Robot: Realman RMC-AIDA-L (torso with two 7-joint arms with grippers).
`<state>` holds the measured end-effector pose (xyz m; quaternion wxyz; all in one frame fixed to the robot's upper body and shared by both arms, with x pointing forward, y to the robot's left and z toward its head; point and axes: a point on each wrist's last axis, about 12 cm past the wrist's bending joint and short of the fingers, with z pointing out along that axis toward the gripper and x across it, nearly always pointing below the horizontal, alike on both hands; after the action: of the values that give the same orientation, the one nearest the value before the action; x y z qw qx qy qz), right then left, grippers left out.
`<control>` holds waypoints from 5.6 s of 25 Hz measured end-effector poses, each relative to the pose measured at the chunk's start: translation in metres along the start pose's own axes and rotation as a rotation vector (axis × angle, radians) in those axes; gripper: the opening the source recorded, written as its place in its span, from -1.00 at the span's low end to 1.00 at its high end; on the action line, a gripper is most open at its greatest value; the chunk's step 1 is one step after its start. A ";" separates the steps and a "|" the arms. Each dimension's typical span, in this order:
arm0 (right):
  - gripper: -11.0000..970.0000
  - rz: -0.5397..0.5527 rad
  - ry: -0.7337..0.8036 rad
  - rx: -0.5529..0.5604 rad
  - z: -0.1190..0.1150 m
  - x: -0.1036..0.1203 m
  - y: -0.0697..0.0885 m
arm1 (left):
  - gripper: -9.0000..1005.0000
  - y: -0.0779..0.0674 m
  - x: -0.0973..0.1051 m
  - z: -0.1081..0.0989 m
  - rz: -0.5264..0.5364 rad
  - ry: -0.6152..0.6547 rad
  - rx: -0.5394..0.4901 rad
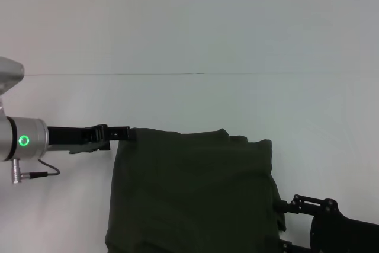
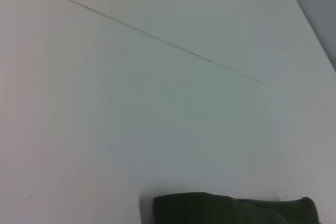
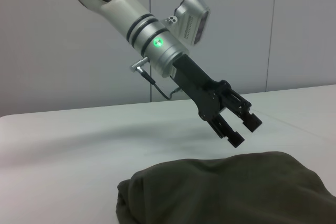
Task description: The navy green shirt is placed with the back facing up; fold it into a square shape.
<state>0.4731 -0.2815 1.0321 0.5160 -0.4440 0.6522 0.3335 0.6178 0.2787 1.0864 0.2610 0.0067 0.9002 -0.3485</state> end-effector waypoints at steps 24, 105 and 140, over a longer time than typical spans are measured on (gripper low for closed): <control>0.39 0.003 -0.003 -0.013 0.003 -0.001 0.000 | 0.77 -0.006 0.017 0.025 0.024 0.008 -0.047; 0.39 0.025 -0.076 0.012 0.017 -0.010 -0.007 | 0.33 0.031 0.042 -0.051 0.214 -0.331 0.077; 0.90 0.069 -0.011 0.077 0.004 0.029 0.029 | 0.81 0.019 0.177 -0.084 0.752 -0.200 0.408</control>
<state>0.4453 -0.2737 1.0023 0.5244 -0.3992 0.6766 0.3282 0.4293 0.3162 1.0426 0.4489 0.3514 0.7181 -0.3991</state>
